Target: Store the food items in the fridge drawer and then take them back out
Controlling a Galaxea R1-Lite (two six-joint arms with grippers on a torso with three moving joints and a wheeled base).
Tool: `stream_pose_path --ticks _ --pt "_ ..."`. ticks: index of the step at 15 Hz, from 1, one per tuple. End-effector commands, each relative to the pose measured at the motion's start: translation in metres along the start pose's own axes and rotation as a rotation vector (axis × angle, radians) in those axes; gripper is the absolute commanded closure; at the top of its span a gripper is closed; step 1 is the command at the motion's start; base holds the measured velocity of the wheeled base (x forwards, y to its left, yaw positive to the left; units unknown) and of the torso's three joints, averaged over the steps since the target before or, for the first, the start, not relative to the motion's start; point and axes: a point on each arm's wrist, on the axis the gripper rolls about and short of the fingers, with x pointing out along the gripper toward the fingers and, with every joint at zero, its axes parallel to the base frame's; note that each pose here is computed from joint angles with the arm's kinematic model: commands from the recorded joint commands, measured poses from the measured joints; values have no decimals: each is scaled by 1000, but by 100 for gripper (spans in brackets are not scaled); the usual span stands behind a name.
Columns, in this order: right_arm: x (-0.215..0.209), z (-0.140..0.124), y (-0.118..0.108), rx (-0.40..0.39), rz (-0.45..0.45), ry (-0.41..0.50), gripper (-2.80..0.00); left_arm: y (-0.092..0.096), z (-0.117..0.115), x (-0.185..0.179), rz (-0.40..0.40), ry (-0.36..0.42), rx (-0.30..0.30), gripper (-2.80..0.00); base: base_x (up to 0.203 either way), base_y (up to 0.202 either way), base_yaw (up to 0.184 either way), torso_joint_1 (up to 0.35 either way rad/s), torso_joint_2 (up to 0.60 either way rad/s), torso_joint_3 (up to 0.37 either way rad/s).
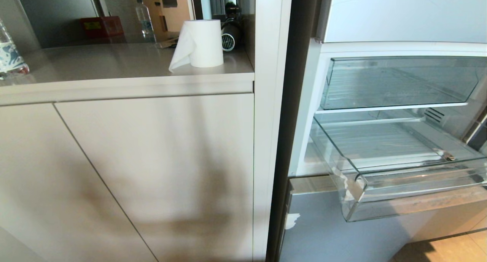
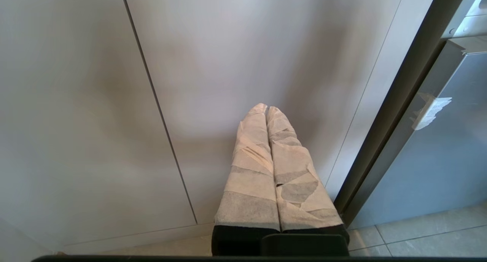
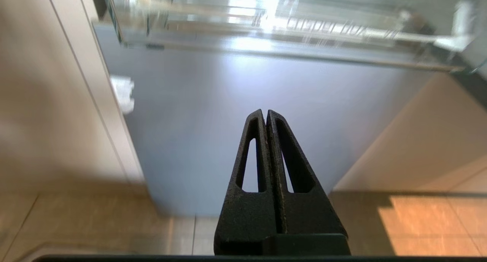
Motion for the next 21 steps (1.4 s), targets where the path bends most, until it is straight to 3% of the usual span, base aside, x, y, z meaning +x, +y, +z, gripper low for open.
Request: stream_pose_path --ticks 1,10,21 --pt "-5 -2 0 0 -4 -62 0 0 0 0 0 -1 -1 0 0 0 0 0 0 0" --pt "-5 -2 0 1 0 -61 0 0 0 0 0 0 -1 0 1 0 -9 1 0 0" --pt "-5 -2 0 31 -3 -65 0 0 0 0 0 0 -1 0 0 8 -174 1 2 2"
